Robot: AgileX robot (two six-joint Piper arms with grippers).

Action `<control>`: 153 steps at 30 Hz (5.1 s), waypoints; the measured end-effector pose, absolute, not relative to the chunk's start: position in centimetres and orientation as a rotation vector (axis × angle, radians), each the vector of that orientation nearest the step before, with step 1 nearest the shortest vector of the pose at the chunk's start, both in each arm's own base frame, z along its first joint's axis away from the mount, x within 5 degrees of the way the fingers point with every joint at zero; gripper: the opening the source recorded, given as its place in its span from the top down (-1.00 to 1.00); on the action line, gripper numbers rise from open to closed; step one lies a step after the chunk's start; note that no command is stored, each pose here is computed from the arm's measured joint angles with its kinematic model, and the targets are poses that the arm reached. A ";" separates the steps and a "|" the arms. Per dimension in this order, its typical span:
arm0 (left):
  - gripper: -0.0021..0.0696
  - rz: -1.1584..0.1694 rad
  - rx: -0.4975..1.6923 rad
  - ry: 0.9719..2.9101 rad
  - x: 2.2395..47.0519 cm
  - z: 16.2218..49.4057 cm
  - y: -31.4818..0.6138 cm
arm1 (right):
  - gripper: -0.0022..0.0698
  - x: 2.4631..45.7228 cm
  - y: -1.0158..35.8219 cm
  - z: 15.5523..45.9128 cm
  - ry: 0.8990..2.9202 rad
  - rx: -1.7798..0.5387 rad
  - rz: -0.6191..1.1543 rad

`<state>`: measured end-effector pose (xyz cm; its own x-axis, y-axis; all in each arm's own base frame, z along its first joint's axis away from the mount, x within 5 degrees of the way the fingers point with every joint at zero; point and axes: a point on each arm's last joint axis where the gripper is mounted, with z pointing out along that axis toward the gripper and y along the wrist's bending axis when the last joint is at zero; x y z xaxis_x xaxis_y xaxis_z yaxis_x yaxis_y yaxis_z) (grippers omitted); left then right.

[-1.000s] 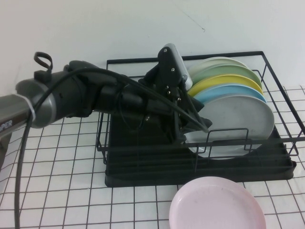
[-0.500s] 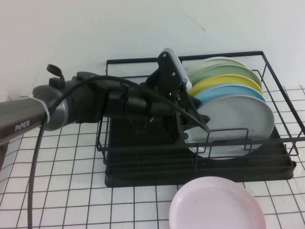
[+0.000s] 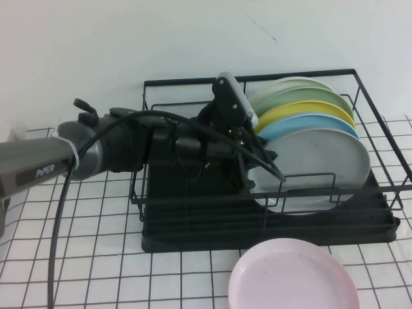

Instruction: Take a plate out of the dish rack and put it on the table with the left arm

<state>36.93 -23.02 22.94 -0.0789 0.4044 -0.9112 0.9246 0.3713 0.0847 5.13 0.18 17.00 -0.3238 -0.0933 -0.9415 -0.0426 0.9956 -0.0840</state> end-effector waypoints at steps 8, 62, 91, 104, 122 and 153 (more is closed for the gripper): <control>0.65 -0.667 1.163 1.652 37.0 23.7 -23.0 | 0.94 5.1 0.2 17.0 1.901 -0.098 -0.051; 0.79 -1.052 0.821 2.690 27.6 22.5 -24.1 | 0.94 5.1 0.2 17.0 1.901 -0.098 -0.051; 0.79 -0.943 0.633 2.821 29.7 18.0 -23.9 | 0.94 5.1 0.2 17.0 1.901 -0.098 -0.051; -0.03 -0.995 0.573 2.809 30.0 18.2 -23.7 | 0.94 5.1 0.2 17.0 1.901 -0.098 -0.051; 0.88 -0.996 0.898 2.640 30.3 26.3 -22.3 | 0.94 5.1 0.2 17.0 1.901 -0.098 -0.051; 0.94 -0.550 0.616 1.759 11.6 32.4 -8.6 | 0.94 5.1 0.2 17.0 1.901 -0.098 -0.051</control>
